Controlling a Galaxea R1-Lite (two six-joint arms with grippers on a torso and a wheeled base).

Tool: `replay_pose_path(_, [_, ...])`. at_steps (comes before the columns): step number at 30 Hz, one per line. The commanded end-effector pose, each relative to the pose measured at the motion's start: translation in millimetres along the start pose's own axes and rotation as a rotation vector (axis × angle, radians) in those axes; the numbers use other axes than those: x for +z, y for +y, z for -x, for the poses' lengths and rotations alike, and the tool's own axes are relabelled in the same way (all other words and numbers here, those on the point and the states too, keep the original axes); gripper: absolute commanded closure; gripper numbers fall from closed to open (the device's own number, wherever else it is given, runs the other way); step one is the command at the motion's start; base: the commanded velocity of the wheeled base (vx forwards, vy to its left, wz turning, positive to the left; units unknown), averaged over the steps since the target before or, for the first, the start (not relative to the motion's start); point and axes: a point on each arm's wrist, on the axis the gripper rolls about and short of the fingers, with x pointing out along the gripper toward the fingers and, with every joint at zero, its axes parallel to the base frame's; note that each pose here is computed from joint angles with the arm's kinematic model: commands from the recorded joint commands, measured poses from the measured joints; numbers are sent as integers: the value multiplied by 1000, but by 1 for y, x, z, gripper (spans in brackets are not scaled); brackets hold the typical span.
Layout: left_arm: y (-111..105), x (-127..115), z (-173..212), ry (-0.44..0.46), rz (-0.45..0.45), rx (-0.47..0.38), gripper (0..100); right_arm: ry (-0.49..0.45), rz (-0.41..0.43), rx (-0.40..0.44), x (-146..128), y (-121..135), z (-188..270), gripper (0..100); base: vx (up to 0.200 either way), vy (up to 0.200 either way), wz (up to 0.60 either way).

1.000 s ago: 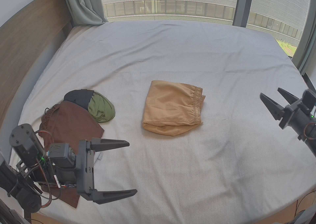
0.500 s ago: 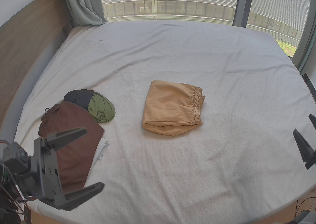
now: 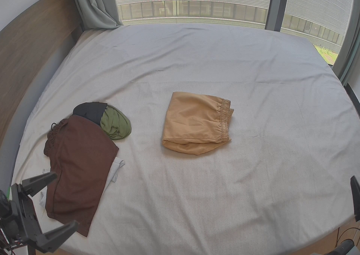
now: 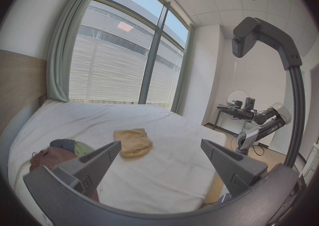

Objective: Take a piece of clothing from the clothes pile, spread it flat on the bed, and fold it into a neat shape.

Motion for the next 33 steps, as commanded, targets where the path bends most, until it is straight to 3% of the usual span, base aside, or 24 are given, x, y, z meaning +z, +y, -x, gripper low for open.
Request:
replay_pose_path(1, [-30, -18, 55, -93, -63, 91, 0, -14, -1, -5, -28, 12, 44, 0, 0, 0, 0])
replay_pose_path(3, [-34, -25, 62, -91, -58, 91, 0, 57, -20, -20, -39, 15, 49, 0, 0, 0, 0])
replay_pose_path(5, [-41, -38, 72, -77, -50, 99, 0, 194, -56, -40, -53, 16, 50, 0, 0, 0, 0])
replay_pose_path(6, [-41, -39, 72, -77, -50, 100, 0, 195, -57, -43, -54, 16, 50, 0, 0, 0, 0])
replay_pose_path(8, [-42, -48, 76, -40, -49, 167, 0, 201, -84, -126, -54, 14, 51, 0, 0, 0, 0])
replay_pose_path(10, [-40, -48, 76, -37, -40, 262, 0, 207, -38, -195, -54, 12, 51, 0, 0, 0, 0])
replay_pose_path(12, [-39, -52, 76, -11, -31, 329, 0, 216, 14, -195, -54, 12, 51, 0, 0, 0, 0])
replay_pose_path(16, [-38, -59, 76, 54, -17, 384, 0, 219, 11, -200, -55, 12, 51, 0, 0, 0, 0])
replay_pose_path(17, [-37, -61, 77, 75, -9, 446, 0, 220, 12, -187, -55, 12, 51, 0, 0, 0, 0])
replay_pose_path(20, [-37, -63, 77, 96, -5, 519, 0, 220, -17, -113, -56, 14, 51, 0, 0, 0, 0])
replay_pose_path(24, [-38, -63, 76, 98, -27, 554, 0, 218, -37, -112, -56, 14, 51, 0, 0, 0, 0])
replay_pose_path(26, [-42, -65, 79, 50, -72, 613, 0, 219, -41, -122, -56, 14, 51, 0, 0, 0, 0])
replay_pose_path(29, [-44, -66, 80, 39, -99, 617, 0, 233, -33, -193, -57, 13, 51, 0, 0, 0, 0])
replay_pose_path(30, [-43, -66, 80, 42, -103, 619, 0, 299, -58, -290, -63, 11, 54, 0, 0, 0, 0])
replay_pose_path(33, [-43, -66, 81, 43, -97, 651, 0, 273, -96, -292, -61, 11, 53, 0, 0, 0, 0])
